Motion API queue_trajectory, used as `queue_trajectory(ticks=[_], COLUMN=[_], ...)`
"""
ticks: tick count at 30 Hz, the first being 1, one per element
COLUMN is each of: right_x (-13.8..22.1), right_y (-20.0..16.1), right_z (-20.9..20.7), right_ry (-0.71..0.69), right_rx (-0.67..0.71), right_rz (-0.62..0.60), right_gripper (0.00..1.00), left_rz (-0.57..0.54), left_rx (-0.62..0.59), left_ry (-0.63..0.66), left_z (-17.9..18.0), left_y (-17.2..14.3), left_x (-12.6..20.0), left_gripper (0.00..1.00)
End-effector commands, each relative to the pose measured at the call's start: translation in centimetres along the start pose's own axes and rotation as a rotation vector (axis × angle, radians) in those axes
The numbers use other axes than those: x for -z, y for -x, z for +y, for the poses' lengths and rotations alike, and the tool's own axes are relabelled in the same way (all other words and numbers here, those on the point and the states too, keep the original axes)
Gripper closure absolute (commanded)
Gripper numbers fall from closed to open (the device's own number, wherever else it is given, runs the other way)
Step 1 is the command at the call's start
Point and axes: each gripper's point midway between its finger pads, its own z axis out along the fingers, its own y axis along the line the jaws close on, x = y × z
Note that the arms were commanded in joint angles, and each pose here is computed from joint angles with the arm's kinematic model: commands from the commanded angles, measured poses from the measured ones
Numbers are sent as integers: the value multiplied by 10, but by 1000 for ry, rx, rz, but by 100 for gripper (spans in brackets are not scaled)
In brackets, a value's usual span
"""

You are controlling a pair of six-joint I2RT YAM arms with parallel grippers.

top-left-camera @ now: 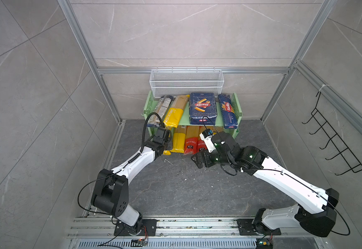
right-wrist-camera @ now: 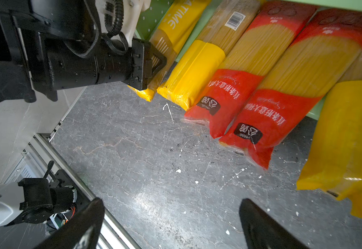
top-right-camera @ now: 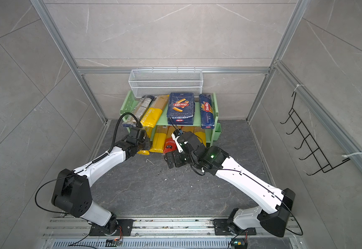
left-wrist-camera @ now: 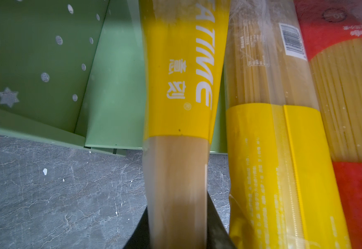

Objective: Arrange pasta packages on shelves
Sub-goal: Place the pasta bag on the shelf.

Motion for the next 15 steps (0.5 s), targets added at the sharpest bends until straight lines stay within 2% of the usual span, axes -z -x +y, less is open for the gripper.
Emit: queue_trajectory(ticks=[1, 15], right_x=[4, 1], right_y=[5, -1], right_z=[-2, -3], right_ry=[-14, -14], right_rx=[-1, -11], right_rz=[-5, 6], right_gripper=[1, 0], left_rz=[-406, -549], left_rx=[95, 93], left_ry=[-23, -114], left_z=[2, -3], left_y=[118, 105], left_x=[43, 46], left_gripper=[100, 100])
